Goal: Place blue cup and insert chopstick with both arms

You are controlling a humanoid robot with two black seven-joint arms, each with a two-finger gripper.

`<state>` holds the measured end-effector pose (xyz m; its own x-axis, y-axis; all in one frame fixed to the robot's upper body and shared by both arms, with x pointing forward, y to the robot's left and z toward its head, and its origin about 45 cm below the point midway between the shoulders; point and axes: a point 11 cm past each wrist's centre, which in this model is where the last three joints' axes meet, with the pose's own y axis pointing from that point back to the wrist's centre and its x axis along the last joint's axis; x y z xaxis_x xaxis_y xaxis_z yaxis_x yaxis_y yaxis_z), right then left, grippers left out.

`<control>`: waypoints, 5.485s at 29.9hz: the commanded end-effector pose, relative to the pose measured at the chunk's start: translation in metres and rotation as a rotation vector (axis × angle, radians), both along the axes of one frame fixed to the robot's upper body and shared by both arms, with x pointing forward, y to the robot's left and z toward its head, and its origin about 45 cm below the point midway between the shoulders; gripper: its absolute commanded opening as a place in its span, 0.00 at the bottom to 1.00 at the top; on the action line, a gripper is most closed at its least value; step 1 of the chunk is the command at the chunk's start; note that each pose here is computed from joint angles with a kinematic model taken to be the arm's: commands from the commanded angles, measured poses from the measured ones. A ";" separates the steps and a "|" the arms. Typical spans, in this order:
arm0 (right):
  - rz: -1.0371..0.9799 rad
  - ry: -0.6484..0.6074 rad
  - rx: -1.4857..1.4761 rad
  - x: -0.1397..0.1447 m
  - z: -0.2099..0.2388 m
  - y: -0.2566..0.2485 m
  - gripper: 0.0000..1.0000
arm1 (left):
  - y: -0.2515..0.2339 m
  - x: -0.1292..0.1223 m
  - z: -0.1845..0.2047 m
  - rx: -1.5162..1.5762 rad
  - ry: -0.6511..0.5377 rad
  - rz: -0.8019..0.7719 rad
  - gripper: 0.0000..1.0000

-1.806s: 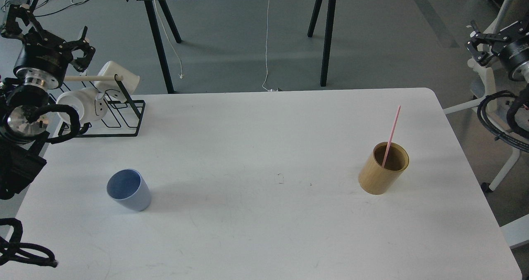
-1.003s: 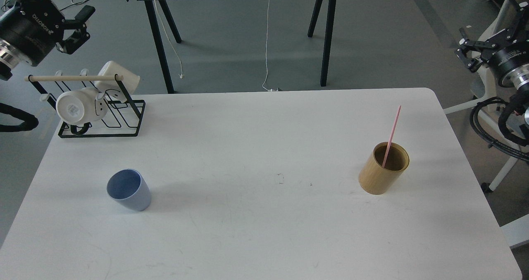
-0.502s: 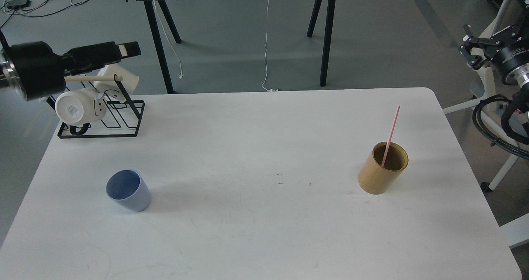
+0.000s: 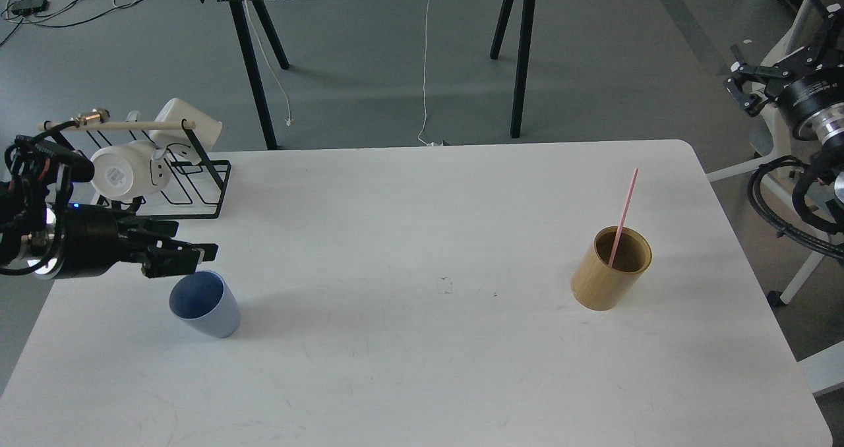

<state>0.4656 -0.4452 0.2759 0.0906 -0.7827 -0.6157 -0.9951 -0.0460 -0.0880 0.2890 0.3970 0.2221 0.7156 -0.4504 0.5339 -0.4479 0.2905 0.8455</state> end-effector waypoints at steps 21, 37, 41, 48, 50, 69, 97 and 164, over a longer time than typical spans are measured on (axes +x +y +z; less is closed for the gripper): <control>-0.028 -0.046 0.046 0.002 0.013 -0.006 0.99 | 0.016 0.005 -0.039 0.078 0.006 -0.010 0.44; -0.032 -0.036 0.043 0.000 0.009 -0.008 0.99 | 0.011 0.010 -0.058 0.064 0.028 0.005 0.21; -0.033 -0.032 0.044 -0.001 0.006 -0.008 0.99 | 0.011 0.012 -0.055 0.070 0.035 0.007 0.06; -0.040 -0.050 0.057 0.000 0.013 -0.010 0.99 | -0.012 0.035 -0.021 0.001 0.018 -0.031 0.05; -0.044 -0.052 0.052 0.001 0.015 -0.011 0.99 | -0.030 0.046 -0.005 -0.028 -0.009 -0.070 0.05; 0.029 -0.128 -0.035 0.024 0.073 0.009 0.99 | -0.309 0.079 -0.007 -0.232 -0.150 -0.461 0.05; 0.033 -0.136 -0.043 0.021 0.075 0.006 0.99 | -0.295 0.063 -0.064 -0.145 -0.029 -0.449 0.12; 0.512 -0.095 -1.866 -0.122 -0.094 0.078 0.83 | 0.013 0.195 0.052 -2.309 -0.004 1.219 1.00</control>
